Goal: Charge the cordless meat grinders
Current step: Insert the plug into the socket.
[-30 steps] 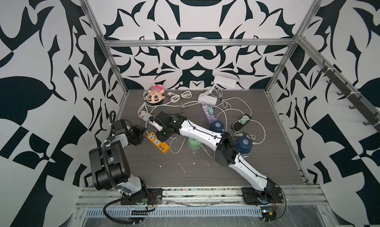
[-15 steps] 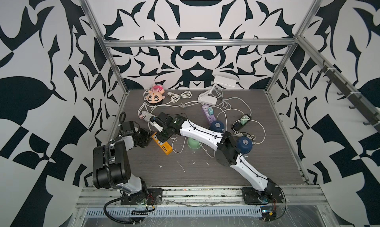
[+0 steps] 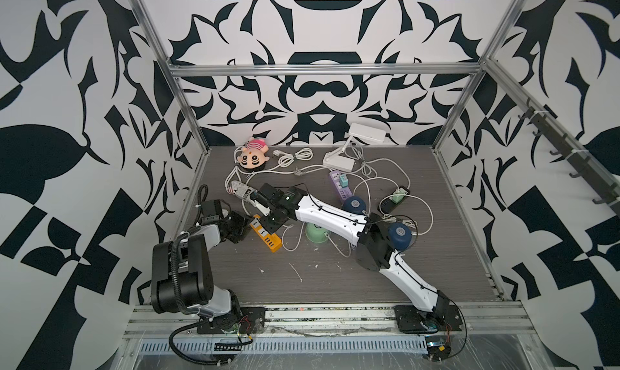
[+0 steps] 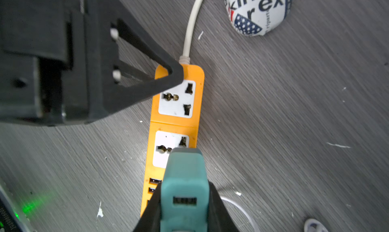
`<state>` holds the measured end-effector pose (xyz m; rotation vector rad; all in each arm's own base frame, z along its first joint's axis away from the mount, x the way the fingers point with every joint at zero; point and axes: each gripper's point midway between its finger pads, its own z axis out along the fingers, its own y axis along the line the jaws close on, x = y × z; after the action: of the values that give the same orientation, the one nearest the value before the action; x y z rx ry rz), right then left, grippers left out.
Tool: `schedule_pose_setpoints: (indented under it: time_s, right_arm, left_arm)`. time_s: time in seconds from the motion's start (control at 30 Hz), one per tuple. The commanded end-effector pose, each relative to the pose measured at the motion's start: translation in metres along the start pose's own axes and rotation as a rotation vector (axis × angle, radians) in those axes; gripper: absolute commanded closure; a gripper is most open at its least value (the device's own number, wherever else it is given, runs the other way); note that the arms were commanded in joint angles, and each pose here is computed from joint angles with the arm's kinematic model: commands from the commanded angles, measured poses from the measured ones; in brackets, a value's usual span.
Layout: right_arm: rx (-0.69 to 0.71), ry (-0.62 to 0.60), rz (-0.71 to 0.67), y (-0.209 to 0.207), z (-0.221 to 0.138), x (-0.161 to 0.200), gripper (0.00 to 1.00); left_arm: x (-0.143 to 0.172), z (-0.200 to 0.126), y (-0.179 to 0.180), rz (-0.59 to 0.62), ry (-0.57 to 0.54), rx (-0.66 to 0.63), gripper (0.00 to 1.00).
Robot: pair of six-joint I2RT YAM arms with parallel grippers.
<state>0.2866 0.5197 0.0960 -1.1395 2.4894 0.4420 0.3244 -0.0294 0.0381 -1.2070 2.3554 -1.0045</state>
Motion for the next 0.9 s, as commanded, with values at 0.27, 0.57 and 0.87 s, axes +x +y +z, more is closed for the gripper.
schedule_pose_setpoints:
  time_s: [0.27, 0.57, 0.87]
  right_arm:
    - [-0.027, -0.061, 0.008, 0.011, -0.02, -0.017, 1.0]
    - [-0.038, -0.033, 0.013, 0.012, -0.005, -0.013, 1.0]
    - [0.005, 0.033, 0.01, 0.005, 0.015, 0.006, 1.0]
  left_arm:
    - [0.004, -0.002, -0.004, 0.011, 0.007, 0.024, 0.54]
    - [0.005, 0.0, -0.001, 0.008, 0.014, 0.022, 0.54]
    - [0.005, 0.0, -0.003, 0.009, 0.017, 0.028, 0.55]
